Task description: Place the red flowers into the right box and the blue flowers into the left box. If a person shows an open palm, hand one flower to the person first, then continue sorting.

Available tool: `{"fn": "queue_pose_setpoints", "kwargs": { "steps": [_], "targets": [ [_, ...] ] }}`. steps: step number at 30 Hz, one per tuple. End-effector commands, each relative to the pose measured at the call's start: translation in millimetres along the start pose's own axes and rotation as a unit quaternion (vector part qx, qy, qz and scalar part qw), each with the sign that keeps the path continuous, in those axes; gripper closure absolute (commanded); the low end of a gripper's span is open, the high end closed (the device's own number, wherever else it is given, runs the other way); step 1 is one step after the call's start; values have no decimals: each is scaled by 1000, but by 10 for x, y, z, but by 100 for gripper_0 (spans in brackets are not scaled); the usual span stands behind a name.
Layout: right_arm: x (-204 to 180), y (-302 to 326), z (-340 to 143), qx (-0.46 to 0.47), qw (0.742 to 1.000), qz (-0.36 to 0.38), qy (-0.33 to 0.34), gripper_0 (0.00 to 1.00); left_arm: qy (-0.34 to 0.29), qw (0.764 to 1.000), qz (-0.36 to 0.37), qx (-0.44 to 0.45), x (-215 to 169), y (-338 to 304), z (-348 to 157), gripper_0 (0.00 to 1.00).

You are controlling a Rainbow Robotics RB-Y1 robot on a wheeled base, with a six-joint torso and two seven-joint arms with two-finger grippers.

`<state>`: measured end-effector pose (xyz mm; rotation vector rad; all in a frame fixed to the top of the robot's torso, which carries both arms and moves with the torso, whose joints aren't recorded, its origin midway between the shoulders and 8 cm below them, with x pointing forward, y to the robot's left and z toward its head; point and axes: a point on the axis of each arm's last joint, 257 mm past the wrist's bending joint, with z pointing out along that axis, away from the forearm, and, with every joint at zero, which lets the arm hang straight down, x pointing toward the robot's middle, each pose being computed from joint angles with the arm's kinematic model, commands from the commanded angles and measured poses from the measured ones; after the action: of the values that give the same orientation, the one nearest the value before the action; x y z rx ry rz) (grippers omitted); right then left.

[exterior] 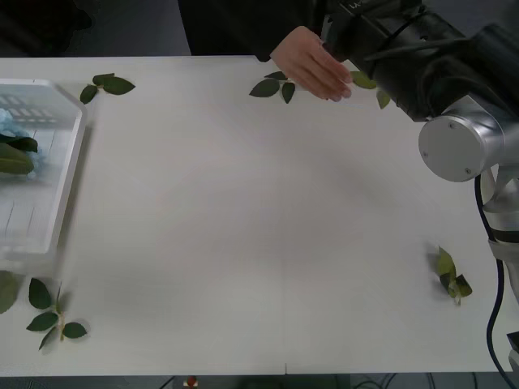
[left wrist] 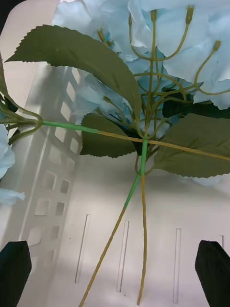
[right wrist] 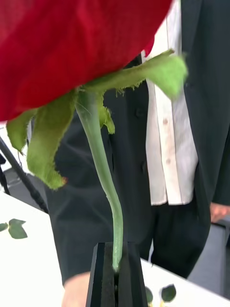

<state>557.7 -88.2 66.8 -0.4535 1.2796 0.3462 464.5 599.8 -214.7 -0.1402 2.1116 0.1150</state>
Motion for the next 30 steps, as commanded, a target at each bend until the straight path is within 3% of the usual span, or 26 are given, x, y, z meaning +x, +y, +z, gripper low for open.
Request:
{"fn": "queue_pose_setpoints", "kwargs": {
  "steps": [1,12,13,14,15,16,30],
  "targets": [
    [-285,134,41,-13,999,-10,-34,100,-16,999,38,-13,-223,115,-103,0],
    [-271,128,27,-12,999,-14,-33,100,-17,999,40,-13,-231,108,-103,0],
    [-278,137,27,-12,999,-17,-34,83,-16,999,40,-13,-222,111,-104,0],
    [-274,134,24,-12,999,-16,-34,58,-16,999,39,-12,-226,107,-102,0],
    [-274,134,24,-12,999,-16,-34,13,-16,999,40,-12,-226,107,-102,0],
    [-278,132,23,-12,999,-14,-35,0,-16,999,38,-12,-221,102,-99,0],
    [-298,132,11,-14,999,-16,-36,0,-17,999,43,-11,-233,92,-99,0]
  ]
}}
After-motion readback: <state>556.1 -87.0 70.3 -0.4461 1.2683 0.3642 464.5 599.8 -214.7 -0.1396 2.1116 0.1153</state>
